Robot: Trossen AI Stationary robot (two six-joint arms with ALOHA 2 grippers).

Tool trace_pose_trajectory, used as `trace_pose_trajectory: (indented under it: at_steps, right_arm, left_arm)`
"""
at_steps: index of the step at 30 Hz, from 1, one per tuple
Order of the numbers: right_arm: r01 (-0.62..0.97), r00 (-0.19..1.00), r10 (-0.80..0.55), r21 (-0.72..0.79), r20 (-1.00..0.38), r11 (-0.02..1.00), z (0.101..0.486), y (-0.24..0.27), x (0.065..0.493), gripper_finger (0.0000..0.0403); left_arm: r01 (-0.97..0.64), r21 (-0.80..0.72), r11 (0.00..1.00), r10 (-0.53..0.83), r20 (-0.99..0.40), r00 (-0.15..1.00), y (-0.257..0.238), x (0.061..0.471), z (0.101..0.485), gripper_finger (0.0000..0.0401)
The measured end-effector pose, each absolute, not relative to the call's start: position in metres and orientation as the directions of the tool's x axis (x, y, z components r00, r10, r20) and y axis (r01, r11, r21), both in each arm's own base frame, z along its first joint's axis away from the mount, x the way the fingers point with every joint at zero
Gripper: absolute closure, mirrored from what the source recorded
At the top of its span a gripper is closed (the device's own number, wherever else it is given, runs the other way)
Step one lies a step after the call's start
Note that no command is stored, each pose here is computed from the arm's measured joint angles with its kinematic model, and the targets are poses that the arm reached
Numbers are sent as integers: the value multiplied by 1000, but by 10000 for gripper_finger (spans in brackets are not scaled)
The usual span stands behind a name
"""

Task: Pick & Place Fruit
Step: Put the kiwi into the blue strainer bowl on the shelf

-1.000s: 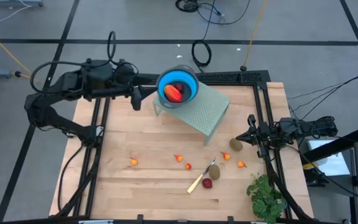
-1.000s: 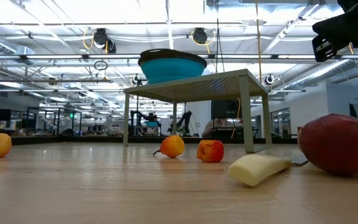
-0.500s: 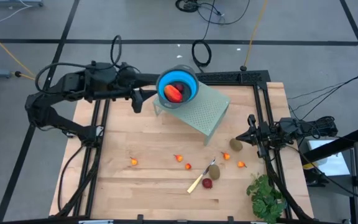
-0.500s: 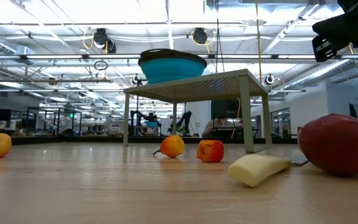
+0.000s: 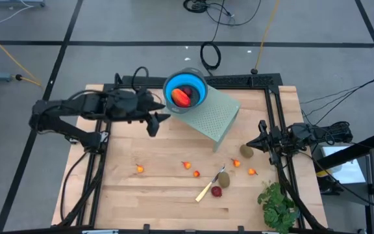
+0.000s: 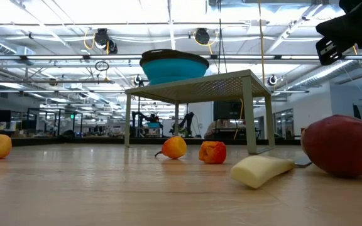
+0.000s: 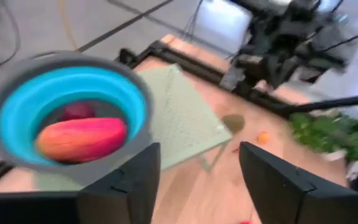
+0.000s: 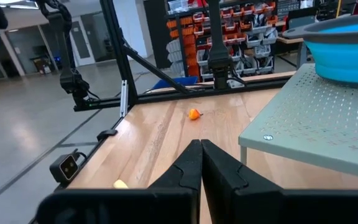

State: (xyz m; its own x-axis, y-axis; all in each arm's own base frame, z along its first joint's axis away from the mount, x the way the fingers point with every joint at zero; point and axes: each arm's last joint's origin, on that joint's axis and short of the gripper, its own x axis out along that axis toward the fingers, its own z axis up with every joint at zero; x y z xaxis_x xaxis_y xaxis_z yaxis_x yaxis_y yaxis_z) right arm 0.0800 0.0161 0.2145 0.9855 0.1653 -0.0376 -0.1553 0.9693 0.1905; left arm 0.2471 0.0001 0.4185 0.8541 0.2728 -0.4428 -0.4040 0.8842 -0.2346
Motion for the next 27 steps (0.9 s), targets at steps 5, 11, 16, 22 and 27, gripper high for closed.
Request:
trace_pose_trajectory:
  at_steps: [5,11,16,22,27]
  right_arm:
    - [-155,985,166,190,-42,969,214,16,80,399]
    - [-154,985,165,194,-41,969,214,16,80,399]
    - [-151,986,164,216,-42,965,214,16,80,399]
    - [-105,992,117,243,-37,964,215,15,81,401]
    - [-15,998,29,250,-51,968,214,13,83,402]
  left_arm:
    - [-346,-256,902,225,-405,886,-13,242,400,247]
    - [-301,-279,912,188,-366,911,-22,224,376,301]
    - [-272,-298,915,172,-322,931,-23,209,359,330]
    - [-242,-308,920,149,-296,944,-20,185,342,370]
    - [-203,-280,938,125,-272,954,-18,165,332,397]
